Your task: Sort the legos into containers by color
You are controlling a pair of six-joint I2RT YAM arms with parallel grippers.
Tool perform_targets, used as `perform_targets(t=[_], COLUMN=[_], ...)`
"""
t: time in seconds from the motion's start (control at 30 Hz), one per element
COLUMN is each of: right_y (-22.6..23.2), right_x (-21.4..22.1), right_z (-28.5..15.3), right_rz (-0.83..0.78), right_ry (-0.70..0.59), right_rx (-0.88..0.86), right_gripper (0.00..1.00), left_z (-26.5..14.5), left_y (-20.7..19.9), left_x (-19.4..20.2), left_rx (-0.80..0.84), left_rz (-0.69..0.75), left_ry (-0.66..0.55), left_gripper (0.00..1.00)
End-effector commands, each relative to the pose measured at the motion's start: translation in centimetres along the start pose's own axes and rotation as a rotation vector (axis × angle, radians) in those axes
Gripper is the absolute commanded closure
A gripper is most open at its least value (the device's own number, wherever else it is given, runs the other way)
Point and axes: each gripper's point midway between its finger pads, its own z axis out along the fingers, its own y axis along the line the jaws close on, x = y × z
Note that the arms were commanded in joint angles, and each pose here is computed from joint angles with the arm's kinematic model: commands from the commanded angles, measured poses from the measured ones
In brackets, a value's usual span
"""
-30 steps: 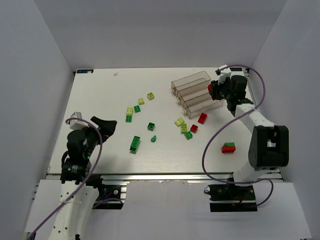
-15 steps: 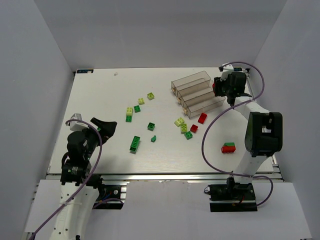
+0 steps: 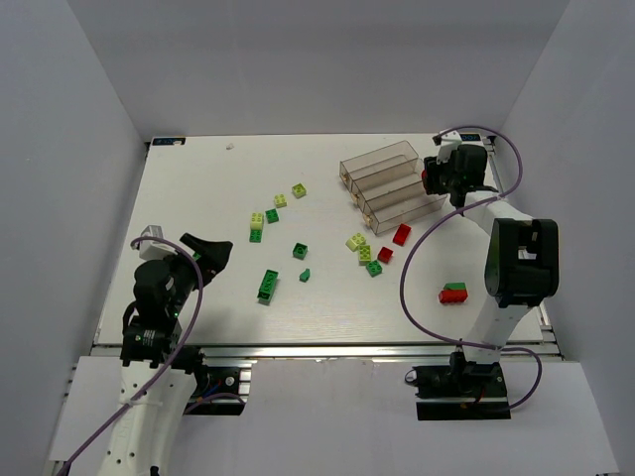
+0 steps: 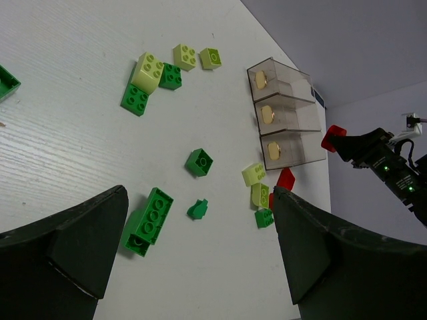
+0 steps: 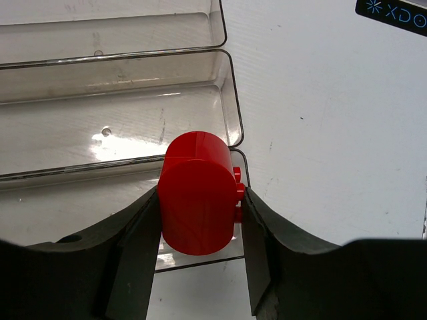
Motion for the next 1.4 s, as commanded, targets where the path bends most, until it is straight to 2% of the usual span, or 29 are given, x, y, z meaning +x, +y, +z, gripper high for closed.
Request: perform_targets(t=[0.0, 0.27, 0.57, 0.73, 0.87, 0.9, 0.93, 0.97, 1.0, 1.03, 1.1, 1.13, 1.2, 1.23, 1.27, 1.3, 1.33, 1.37], right_y=[-0.6, -0.4, -1.8, -1.8, -0.6, 0.3, 2.3, 3.8, 5.8, 6.7, 7.3, 7.7, 7.9, 7.6, 7.5, 7.2, 7.0, 6.8], right_x=[-2.3, -2.2, -1.9, -2.3, -2.9, -3.2, -2.7, -3.1, -2.4, -2.2, -2.0, -1.8, -2.2, -3.0, -3.2, -3.4, -3.6, -3.5], right_z=[0.2, 0.1, -0.2, -0.9, -2.0, -2.6, -4.2, -5.9, -7.8, -9.1, -11.3, -12.5, -15.2, -16.2, -16.7, -17.3, -17.7, -17.9], right_rz=[-0.010, 0.001, 0.017, 0.027, 0.015, -0.006, -0.043, -0.066, -0.056, -0.075, -0.076, -0.073, -0.100, -0.101, -0.088, -0.057, -0.042, -0.031], right_ry=[-0.051, -0.046, -0.043, -0.043, -0.034, -0.034, -0.008, -0.019, 0.008, 0.012, 0.015, 0.016, -0.023, -0.048, -0.058, -0.059, -0.062, -0.061], right_rx=[0.009, -0.001, 0.017, 0.000, -0.085, -0.149, -0.284, -0.396, -0.526, -0.578, -0.602, -0.617, -0.609, -0.586, -0.580, -0.583, -0.584, -0.585], right_gripper=[0.53, 0.42, 0.38, 0.37, 0.35, 0.32, 0.29, 0.26, 0.24, 0.22, 0.20, 0.21, 0.23, 0.29, 0.40, 0.60, 0.66, 0.66], left_z=[0.3, 0.7, 1.0, 1.9, 2.9, 3.3, 4.2, 5.2, 6.4, 6.8, 8.9, 10.6, 13.9, 15.2, 16.2, 17.6, 18.4, 19.2], left_y=[0.0, -0.2, -0.7, -1.6, -2.8, -3.5, -4.3, -5.3, -6.3, -9.3, -12.1, -11.4, -15.5, -18.6, -19.7, -21.4, -22.2, -22.7], left_x=[0.2, 0.9, 1.1, 1.9, 1.8, 2.0, 2.0, 4.0, 5.1, 7.2, 11.3, 15.7, 22.1, 23.1, 24.9, 27.2, 28.6, 29.8], left_rx=[0.009, 0.023, 0.054, 0.103, 0.147, 0.166, 0.168, 0.171, 0.148, 0.194, 0.178, 0.083, 0.078, 0.128, 0.156, 0.185, 0.203, 0.205], left_rz=[-0.005, -0.008, -0.014, -0.033, -0.041, -0.035, -0.024, 0.004, 0.047, 0.110, 0.230, 0.382, 0.608, 0.632, 0.674, 0.706, 0.756, 0.781], left_ry=[0.007, 0.044, 0.059, 0.122, 0.140, 0.155, 0.165, 0.235, 0.244, 0.299, 0.397, 0.481, 0.584, 0.584, 0.613, 0.647, 0.662, 0.676], left_gripper=[0.02, 0.02, 0.02, 0.02, 0.03, 0.05, 0.08, 0.10, 0.10, 0.13, 0.25, 0.27, 0.26, 0.24, 0.23, 0.22, 0.22, 0.21])
